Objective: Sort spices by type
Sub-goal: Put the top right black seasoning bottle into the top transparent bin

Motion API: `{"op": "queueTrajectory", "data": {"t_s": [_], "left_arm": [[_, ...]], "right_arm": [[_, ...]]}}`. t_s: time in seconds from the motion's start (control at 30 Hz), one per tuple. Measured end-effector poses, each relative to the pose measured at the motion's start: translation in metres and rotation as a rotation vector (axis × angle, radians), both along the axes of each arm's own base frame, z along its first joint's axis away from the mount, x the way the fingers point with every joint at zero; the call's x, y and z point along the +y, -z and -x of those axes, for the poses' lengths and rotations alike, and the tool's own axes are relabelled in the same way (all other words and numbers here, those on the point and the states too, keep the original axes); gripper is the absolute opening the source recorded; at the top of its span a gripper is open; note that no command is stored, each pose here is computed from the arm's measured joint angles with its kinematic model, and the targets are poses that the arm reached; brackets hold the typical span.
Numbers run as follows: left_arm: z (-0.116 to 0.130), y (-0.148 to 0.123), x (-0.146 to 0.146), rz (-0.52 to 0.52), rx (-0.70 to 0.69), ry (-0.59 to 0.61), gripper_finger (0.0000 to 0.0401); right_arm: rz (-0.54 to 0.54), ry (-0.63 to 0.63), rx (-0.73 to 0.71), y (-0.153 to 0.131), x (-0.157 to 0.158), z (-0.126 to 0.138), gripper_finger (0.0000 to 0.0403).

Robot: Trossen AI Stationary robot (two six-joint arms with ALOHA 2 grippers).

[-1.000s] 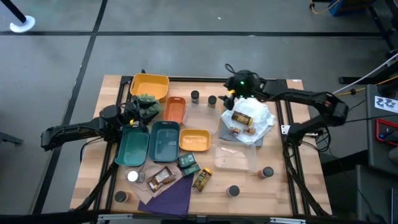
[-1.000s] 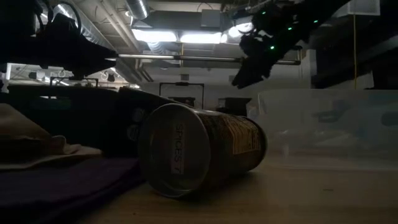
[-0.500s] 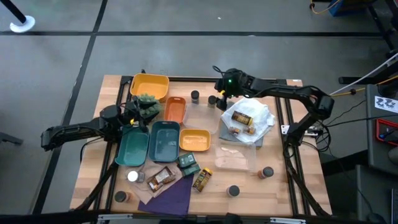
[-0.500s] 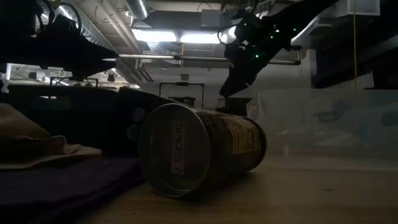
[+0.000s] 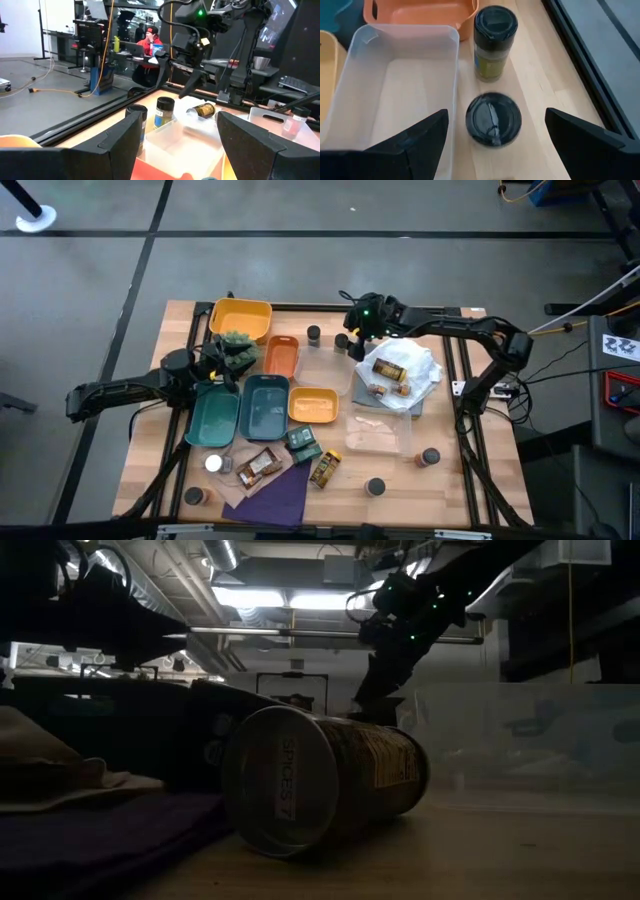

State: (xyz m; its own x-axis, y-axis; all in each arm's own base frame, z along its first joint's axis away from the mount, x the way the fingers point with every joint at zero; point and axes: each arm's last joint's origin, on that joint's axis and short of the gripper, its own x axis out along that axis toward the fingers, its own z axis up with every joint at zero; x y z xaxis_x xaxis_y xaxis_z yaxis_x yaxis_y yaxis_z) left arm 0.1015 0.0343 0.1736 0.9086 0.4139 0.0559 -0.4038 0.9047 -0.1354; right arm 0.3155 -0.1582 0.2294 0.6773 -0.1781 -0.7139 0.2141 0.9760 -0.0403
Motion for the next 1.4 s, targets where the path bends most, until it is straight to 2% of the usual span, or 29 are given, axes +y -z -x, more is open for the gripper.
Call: {"op": "queueTrajectory", "data": {"t_s": [0.33,0.53,0.67,0.87,1.17,1.3,1.4], "left_arm": [[0.0,0.002,0.0,0.008,0.025,0.0,0.0251],[0.0,0.002,0.0,0.007,0.025,0.0,0.0251],[0.0,0.002,0.0,0.007,0.025,0.0,0.0251],[0.0,0.002,0.0,0.008,0.024,-0.001,0.0251],[0.0,0.002,0.0,0.009,0.023,-0.001,0.0251],[0.0,0.002,0.0,0.009,0.023,-0.001,0.0251],[0.0,0.002,0.0,0.01,0.023,-0.001,0.0251]], "right_arm": [[-0.044,-0.01,0.065,0.031,-0.005,-0.01,0.0333],[-0.034,-0.011,0.045,0.034,-0.007,-0.014,0.0325],[-0.028,-0.011,0.033,0.033,-0.007,-0.015,0.0289],[-0.03,-0.009,0.035,0.033,-0.008,-0.015,0.0206],[-0.022,-0.008,0.025,0.028,-0.007,-0.013,0.0205],[0.004,0.009,0.012,0.018,-0.006,-0.01,0.0221],[0.018,0.025,0.023,0.002,-0.007,-0.01,0.0219]]}}
